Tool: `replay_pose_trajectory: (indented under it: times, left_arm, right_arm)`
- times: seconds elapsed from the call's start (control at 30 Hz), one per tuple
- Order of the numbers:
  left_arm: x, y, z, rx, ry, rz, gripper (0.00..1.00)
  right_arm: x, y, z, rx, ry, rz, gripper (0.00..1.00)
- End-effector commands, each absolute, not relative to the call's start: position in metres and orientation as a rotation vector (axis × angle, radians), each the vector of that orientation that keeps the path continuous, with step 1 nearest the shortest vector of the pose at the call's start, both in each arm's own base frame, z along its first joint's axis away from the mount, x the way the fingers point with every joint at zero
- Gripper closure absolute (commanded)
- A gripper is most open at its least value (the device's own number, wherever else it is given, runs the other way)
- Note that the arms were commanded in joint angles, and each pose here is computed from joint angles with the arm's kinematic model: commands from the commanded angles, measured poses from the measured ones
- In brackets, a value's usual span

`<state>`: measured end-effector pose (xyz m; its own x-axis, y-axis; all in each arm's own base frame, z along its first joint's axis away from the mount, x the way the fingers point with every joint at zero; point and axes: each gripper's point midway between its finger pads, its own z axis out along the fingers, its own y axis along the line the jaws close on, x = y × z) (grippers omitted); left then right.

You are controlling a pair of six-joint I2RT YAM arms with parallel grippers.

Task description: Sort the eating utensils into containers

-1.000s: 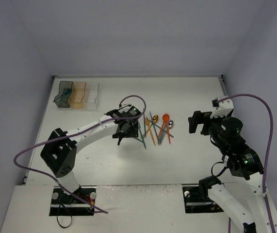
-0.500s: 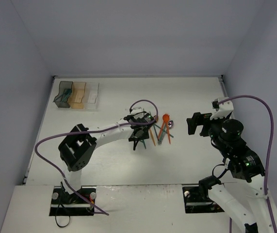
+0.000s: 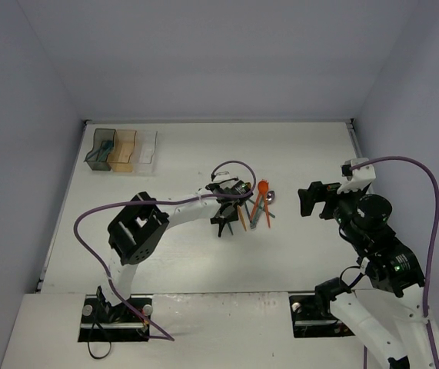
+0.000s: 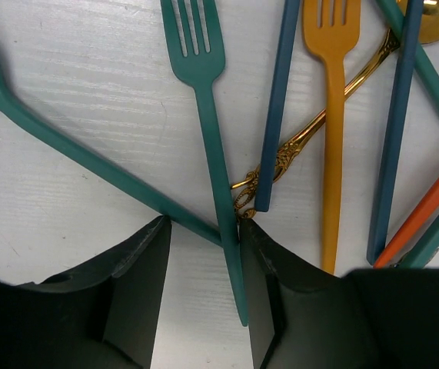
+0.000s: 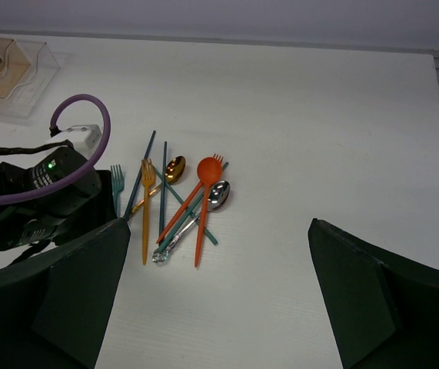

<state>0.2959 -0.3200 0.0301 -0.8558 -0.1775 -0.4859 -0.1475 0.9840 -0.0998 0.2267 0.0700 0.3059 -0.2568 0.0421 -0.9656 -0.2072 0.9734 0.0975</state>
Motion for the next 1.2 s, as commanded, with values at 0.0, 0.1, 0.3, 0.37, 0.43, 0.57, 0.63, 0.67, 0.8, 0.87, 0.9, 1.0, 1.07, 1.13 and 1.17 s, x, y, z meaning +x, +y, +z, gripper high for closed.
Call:
replay_pose_trajectory:
  times: [0.0,0.1,0.3,0.37,0.43,0.57,0.63,0.67,0.8,0.87,0.9,1.0,1.07,1.13,1.17]
  left_arm:
    - [0.302,-0.330,0.045,-0.242,2.575,-0.129,0.64]
    - [0.299,-0.329,0.039,-0.231,2.593,-0.122,0.68]
    - [0.283,-0.328,0.040,-0.215,2.624,-0.131,0.73]
    - [0.278,-0.326,0.040,-0.211,2.631,-0.125,0.73]
    - [0.270,-0.318,0.038,-0.216,2.648,-0.111,0.74]
    - [0.264,-0.311,0.038,-0.214,2.654,-0.107,0.74]
    - [0.263,-0.309,0.043,-0.175,2.651,-0.111,0.74]
    - [0.263,-0.309,0.045,-0.160,2.650,-0.114,0.74]
    - [0.260,-0.309,0.048,-0.104,2.666,-0.109,0.75]
    - [0.258,-0.305,0.047,-0.092,2.676,-0.092,0.76]
    - [0.258,-0.304,0.049,-0.087,2.675,-0.087,0.76]
    - [0.266,-0.305,0.067,-0.071,2.624,-0.105,0.76]
    - [0.276,-0.310,0.084,-0.032,2.574,-0.113,0.76]
    - [0.287,-0.314,0.097,0.001,2.532,-0.113,0.76]
    - [0.291,-0.317,0.100,0.023,2.519,-0.106,0.75]
  right_arm:
    - [0.229,0.069,0.327,-0.099,1.754,0.245,0.00]
    - [0.229,0.069,0.326,-0.101,1.756,0.241,0.00]
    - [0.228,0.067,0.328,-0.095,1.748,0.236,0.00]
    - [0.227,0.066,0.328,-0.095,1.745,0.232,0.00]
    - [0.227,0.065,0.328,-0.097,1.743,0.227,0.00]
    - [0.227,0.065,0.326,-0.098,1.747,0.224,0.00]
    - [0.227,0.064,0.326,-0.099,1.747,0.220,0.00]
    - [0.227,0.065,0.326,-0.101,1.746,0.219,0.00]
    - [0.227,0.064,0.325,-0.104,1.746,0.215,0.00]
    - [0.226,0.064,0.326,-0.104,1.744,0.215,0.00]
    - [0.226,0.064,0.325,-0.103,1.744,0.215,0.00]
    - [0.227,0.063,0.324,-0.104,1.747,0.211,0.00]
    - [0.227,0.063,0.324,-0.103,1.749,0.209,0.00]
    - [0.227,0.063,0.323,-0.103,1.750,0.206,0.00]
    - [0.227,0.063,0.324,-0.104,1.749,0.208,0.00]
